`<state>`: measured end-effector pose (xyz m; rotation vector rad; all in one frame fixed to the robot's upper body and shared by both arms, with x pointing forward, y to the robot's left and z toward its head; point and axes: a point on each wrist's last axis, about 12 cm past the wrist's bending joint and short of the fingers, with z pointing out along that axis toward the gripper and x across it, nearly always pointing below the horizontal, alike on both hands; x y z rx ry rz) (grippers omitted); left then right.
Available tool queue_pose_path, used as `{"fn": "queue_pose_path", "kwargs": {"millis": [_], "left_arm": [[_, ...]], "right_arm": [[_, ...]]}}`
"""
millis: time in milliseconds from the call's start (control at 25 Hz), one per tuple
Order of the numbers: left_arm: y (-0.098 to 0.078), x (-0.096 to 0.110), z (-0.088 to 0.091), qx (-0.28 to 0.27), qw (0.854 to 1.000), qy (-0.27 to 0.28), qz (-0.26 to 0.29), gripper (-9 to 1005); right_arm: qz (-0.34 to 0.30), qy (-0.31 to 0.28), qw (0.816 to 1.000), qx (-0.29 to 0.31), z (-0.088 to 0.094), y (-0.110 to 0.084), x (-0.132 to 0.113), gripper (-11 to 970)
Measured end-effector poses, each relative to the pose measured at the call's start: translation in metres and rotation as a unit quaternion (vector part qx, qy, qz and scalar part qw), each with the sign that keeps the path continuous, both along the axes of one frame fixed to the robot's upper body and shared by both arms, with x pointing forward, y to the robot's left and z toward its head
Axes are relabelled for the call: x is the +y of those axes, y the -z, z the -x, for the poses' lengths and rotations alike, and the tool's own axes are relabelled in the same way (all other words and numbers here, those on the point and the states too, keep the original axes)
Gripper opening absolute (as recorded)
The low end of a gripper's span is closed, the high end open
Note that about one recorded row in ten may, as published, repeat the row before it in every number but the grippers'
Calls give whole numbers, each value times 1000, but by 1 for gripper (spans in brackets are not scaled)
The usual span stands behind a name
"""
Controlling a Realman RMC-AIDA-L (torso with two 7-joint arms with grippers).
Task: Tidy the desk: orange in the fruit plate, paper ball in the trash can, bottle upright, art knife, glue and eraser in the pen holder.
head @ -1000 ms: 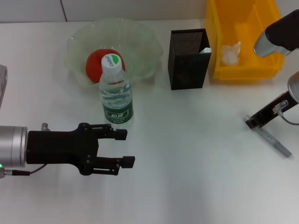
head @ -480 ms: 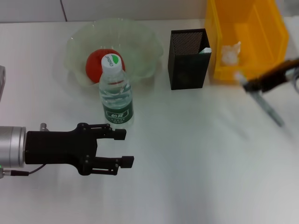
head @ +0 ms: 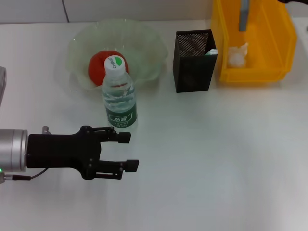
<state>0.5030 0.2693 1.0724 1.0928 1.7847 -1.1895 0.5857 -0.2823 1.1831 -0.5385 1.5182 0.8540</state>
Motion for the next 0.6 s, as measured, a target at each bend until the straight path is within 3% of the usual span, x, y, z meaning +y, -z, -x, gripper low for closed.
{"fn": "queue_pose_path", "kwargs": {"millis": [40, 80, 160, 240, 440, 600], "left_arm": [[0, 0, 0, 2, 1000, -1, 0, 783], [0, 0, 0, 2, 1000, -1, 0, 783], [0, 0, 0, 2, 1000, -1, 0, 783], [0, 0, 0, 2, 1000, -1, 0, 783], [0, 1, -1, 3, 1000, -5, -1, 783], [0, 2, -1, 3, 1000, -8, -1, 783]], "right_arm": [[-28, 7, 999, -27, -5, 15, 6, 135], [-28, 7, 999, -27, -5, 15, 6, 135], [-38, 17, 999, -28, -14, 40, 22, 134], [-31, 28, 999, -28, -19, 53, 32, 134], [-4, 52, 998, -42, -26, 72, 52, 141], [2, 54, 998, -38, -27, 77, 57, 153]]}}
